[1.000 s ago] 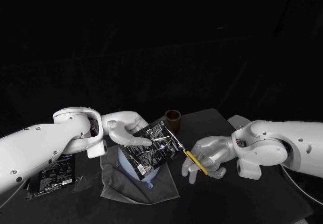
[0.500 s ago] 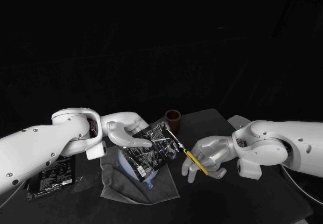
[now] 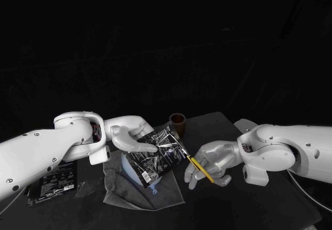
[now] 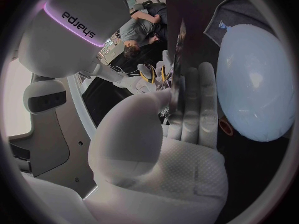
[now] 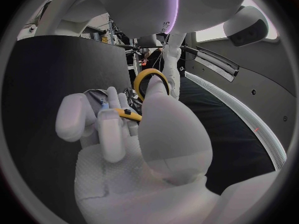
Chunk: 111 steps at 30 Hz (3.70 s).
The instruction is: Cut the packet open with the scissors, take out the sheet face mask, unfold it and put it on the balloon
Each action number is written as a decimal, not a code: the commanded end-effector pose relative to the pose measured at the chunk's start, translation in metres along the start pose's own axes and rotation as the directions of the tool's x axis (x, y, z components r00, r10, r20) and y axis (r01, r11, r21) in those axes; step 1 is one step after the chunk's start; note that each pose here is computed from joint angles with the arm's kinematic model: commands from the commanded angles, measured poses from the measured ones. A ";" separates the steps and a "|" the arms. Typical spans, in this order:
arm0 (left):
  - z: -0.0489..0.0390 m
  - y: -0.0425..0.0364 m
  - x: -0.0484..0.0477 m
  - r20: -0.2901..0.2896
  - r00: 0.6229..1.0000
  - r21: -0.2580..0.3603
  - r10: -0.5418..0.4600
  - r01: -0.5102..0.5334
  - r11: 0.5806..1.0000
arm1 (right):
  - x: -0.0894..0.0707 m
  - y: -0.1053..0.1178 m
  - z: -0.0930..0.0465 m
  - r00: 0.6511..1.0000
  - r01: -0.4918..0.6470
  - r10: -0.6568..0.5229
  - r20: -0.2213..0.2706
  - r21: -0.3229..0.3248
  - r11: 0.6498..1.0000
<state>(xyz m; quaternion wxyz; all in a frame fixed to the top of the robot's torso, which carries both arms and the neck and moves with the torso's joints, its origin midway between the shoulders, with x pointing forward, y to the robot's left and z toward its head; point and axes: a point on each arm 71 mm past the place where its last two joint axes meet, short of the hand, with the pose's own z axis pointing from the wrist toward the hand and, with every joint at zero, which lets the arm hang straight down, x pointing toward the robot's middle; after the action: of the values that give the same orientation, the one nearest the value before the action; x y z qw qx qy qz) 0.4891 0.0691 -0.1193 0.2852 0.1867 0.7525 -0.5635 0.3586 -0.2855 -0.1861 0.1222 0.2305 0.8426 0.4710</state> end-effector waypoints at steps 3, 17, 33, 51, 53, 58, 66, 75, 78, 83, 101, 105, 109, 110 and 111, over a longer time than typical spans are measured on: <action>0.0011 -0.0038 -0.0003 0.000 1.000 0.025 -0.005 0.005 1.000 | 0.003 0.002 0.001 0.999 0.000 -0.001 -0.041 -0.022 1.000; 0.0014 -0.0061 0.0018 -0.010 1.000 0.030 -0.006 0.006 1.000 | -0.004 0.002 -0.001 1.000 -0.024 0.024 -0.010 -0.041 0.999; 0.0011 -0.0062 0.0027 -0.019 1.000 0.027 -0.007 0.007 1.000 | -0.010 0.007 -0.003 1.000 -0.017 0.017 0.012 -0.059 0.998; 0.0048 -0.0099 0.0061 -0.038 0.999 0.031 0.006 -0.005 1.000 | -0.014 0.014 0.001 1.000 -0.002 0.003 0.012 -0.063 0.998; 0.0054 -0.0109 0.0068 -0.040 0.999 0.033 0.012 -0.011 0.999 | -0.015 0.015 0.001 1.000 -0.001 0.002 0.017 -0.063 0.998; 0.0054 -0.0116 0.0073 -0.040 0.999 0.034 0.018 -0.016 0.999 | -0.019 0.015 -0.001 1.000 -0.001 0.003 0.029 -0.060 0.998; 0.0041 -0.0102 0.0065 -0.037 0.999 0.028 0.019 -0.018 0.999 | -0.024 0.012 -0.004 0.999 0.002 0.000 0.045 -0.042 0.999; 0.0023 -0.0079 0.0050 -0.030 0.999 0.021 0.018 -0.018 1.000 | -0.024 0.009 -0.006 0.999 0.005 -0.004 0.042 -0.022 1.000; 0.0018 -0.0074 0.0047 -0.028 0.999 0.019 0.018 -0.018 1.000 | -0.023 0.009 -0.007 0.999 0.005 -0.005 0.038 -0.017 1.000; 0.0011 -0.0068 0.0043 -0.026 1.000 0.017 0.018 -0.018 1.000 | -0.023 0.007 -0.009 0.999 0.004 -0.003 0.035 -0.011 1.000; 0.0015 -0.0086 0.0054 -0.027 0.999 0.022 0.020 -0.020 1.000 | -0.023 0.005 -0.011 0.999 0.005 -0.005 0.034 -0.005 1.000; 0.0017 -0.0087 0.0052 -0.025 0.999 0.022 0.021 -0.020 1.000 | -0.023 0.006 -0.009 1.000 0.006 -0.006 0.029 -0.003 1.000; 0.0017 -0.0083 0.0048 -0.022 1.000 0.021 0.022 -0.021 1.000 | -0.023 0.006 -0.009 1.000 0.007 -0.007 0.025 0.000 1.000; 0.0017 -0.0082 0.0047 -0.021 1.000 0.021 0.022 -0.021 1.000 | -0.023 0.006 -0.009 1.000 0.007 -0.007 0.024 0.001 1.000; 0.0016 -0.0080 0.0045 -0.020 1.000 0.021 0.022 -0.021 1.000 | -0.022 0.005 -0.009 1.000 0.006 -0.006 0.023 0.002 1.000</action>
<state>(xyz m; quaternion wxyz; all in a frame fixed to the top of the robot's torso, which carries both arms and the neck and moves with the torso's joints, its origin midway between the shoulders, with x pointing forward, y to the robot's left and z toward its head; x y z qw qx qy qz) 0.4821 0.0666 -0.1182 0.2834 0.2013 0.7512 -0.5611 0.3775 -0.3024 -0.1771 0.1427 0.2425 0.8397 0.4644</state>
